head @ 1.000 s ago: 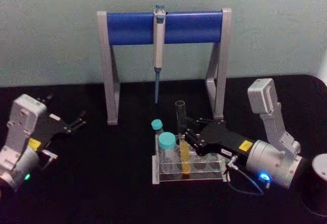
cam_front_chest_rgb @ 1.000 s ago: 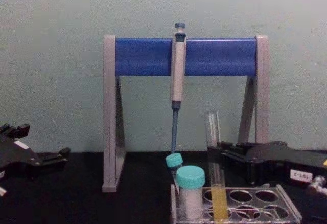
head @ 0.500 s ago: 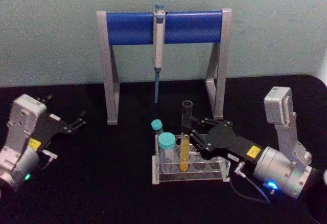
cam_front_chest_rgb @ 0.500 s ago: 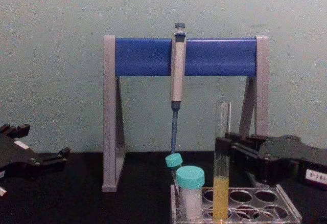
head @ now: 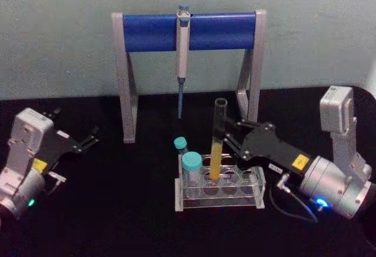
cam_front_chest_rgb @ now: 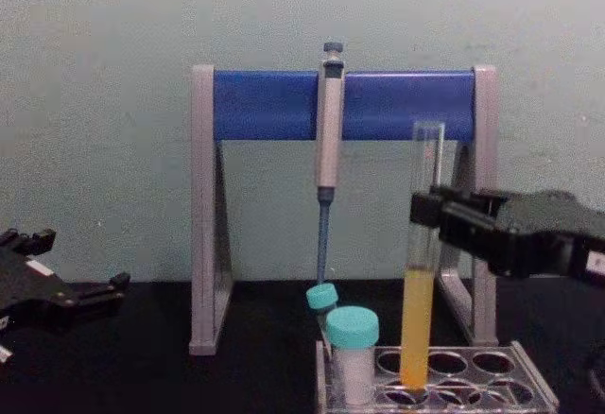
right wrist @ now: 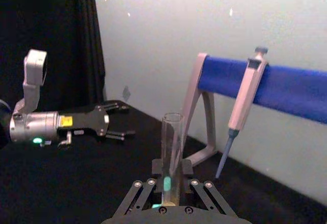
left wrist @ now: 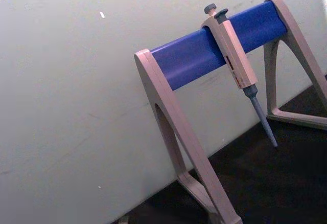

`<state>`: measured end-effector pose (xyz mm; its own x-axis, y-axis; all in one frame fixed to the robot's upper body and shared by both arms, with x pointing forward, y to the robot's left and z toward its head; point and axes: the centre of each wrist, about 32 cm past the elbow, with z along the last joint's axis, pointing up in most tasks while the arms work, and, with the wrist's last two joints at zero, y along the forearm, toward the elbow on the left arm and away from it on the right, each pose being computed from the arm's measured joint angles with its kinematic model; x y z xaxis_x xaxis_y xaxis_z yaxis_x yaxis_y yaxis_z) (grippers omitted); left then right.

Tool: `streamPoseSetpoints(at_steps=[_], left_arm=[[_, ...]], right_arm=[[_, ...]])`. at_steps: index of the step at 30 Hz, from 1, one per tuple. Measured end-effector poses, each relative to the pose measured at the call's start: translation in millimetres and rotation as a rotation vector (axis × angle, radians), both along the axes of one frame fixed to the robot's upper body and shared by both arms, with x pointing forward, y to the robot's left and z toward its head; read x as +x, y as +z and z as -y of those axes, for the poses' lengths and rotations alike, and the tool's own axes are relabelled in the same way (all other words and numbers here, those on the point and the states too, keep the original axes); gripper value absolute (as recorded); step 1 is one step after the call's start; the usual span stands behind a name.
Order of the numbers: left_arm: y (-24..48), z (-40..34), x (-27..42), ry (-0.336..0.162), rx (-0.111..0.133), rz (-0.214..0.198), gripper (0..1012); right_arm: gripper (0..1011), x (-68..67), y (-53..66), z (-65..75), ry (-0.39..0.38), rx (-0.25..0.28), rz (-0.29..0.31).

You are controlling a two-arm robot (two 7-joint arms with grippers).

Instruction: Pick up the test tube from the test tube rack, shake it, then place it back into the test tube rack.

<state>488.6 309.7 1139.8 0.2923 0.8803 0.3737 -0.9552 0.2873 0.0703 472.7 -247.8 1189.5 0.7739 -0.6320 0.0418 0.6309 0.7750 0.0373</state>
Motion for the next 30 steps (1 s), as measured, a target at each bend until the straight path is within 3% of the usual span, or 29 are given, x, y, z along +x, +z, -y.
streamPoseSetpoints(at_steps=[10,19,30], left_arm=[[0.0,0.0,0.0,0.0,0.0,0.0,1001],[0.0,0.0,0.0,0.0,0.0,0.0,1001],[0.0,0.0,0.0,0.0,0.0,0.0,1001]], right_arm=[[221,11.5,13.7,2.1,-0.024,0.017,0.045],[221,23.2,15.0,2.8,-0.053,0.017,0.047],[221,26.2,14.3,2.3,-0.06,0.016,0.044]])
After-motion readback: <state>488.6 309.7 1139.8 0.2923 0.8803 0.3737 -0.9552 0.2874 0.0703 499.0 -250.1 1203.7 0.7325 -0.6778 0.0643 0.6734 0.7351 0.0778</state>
